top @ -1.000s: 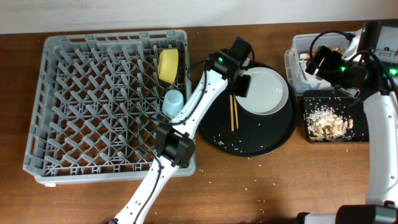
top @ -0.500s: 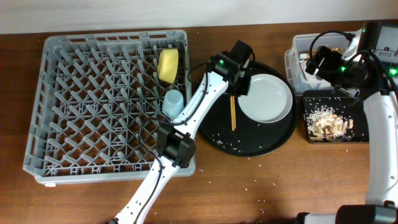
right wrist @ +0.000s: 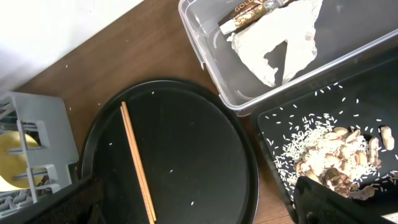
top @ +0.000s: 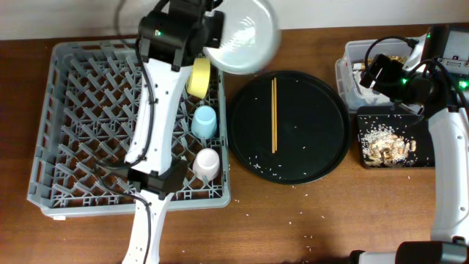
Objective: Sort waste into correct bins and load items into the dishwasher rack
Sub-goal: 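Grasp the white plate edge with the left gripper and lift it, then set the white plate upright in the rack's back row, left gripper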
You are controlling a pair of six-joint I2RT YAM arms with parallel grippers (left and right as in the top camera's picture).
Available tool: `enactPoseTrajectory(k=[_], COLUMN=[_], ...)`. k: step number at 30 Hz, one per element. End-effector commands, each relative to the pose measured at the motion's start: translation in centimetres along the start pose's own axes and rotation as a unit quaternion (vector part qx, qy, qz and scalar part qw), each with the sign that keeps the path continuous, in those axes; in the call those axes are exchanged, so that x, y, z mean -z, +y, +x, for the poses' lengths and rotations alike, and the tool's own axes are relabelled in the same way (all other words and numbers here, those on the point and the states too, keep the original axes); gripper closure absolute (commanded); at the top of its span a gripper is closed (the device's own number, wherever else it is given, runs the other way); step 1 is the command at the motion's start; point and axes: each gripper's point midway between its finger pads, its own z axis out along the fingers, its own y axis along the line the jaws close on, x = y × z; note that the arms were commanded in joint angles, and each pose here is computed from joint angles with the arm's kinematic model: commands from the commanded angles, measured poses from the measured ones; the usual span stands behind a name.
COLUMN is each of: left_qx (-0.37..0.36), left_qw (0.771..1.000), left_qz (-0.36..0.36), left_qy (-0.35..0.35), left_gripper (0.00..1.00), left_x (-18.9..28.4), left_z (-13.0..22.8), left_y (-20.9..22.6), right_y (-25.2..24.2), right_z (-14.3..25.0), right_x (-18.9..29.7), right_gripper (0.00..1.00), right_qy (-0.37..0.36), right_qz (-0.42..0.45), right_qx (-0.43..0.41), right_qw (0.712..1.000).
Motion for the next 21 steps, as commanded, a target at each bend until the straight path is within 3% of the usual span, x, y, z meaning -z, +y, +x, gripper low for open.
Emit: enactPoseTrajectory(k=[1,6,10,13,16,18,19,21], left_qx=[-0.023,-0.041,-0.068,-0.099,-0.117,-0.119,-0.115,-0.106], left_qw=[0.948,0.903,0.896,0.877,0.875,0.895,0.908,0.928], left_qz=[-0.317,-0.425,-0.431,-0.458,-0.452,-0.403,-0.374,-0.321], left_qy=[0.009,0.043,0.079,0.108,0.13,0.146,0.15,0.154], left_gripper=[1.0,1.0,1.0,1.0,1.0,0.99,0.94,0.65], left_x=[2.9,1.9,-1.8,-4.2,-6.3,-7.9,-8.6,-9.8], left_z=[0.4,1.6,3.4,5.5,7.3,8.5,8.9,9.4], left_y=[11.2,14.8,14.3,14.3,13.7,12.2,11.2,9.4], right_y=[-0.4,-0.4,-0.4,-0.4,-0.4,-0.4,-0.4,-0.4], right_z=[-0.2,-0.2,-0.2,-0.2,-0.2,-0.2,-0.2,-0.2], right_x=[0.0,0.0,0.0,0.0,0.0,0.0,0.0,0.0], right_gripper=[0.01,0.02,0.02,0.01,0.02,0.02,0.02,0.02], right_qy=[-0.003,-0.003,-0.003,-0.003,-0.003,-0.003,-0.003,-0.003], right_qz=[0.009,0.009,0.009,0.009,0.009,0.009,0.009,0.009], right_qx=[-0.006,-0.006,-0.006,-0.006,-0.006,-0.006,-0.006,-0.006], right_qw=[1.0,1.0,1.0,1.0,1.0,1.0,1.0,1.0])
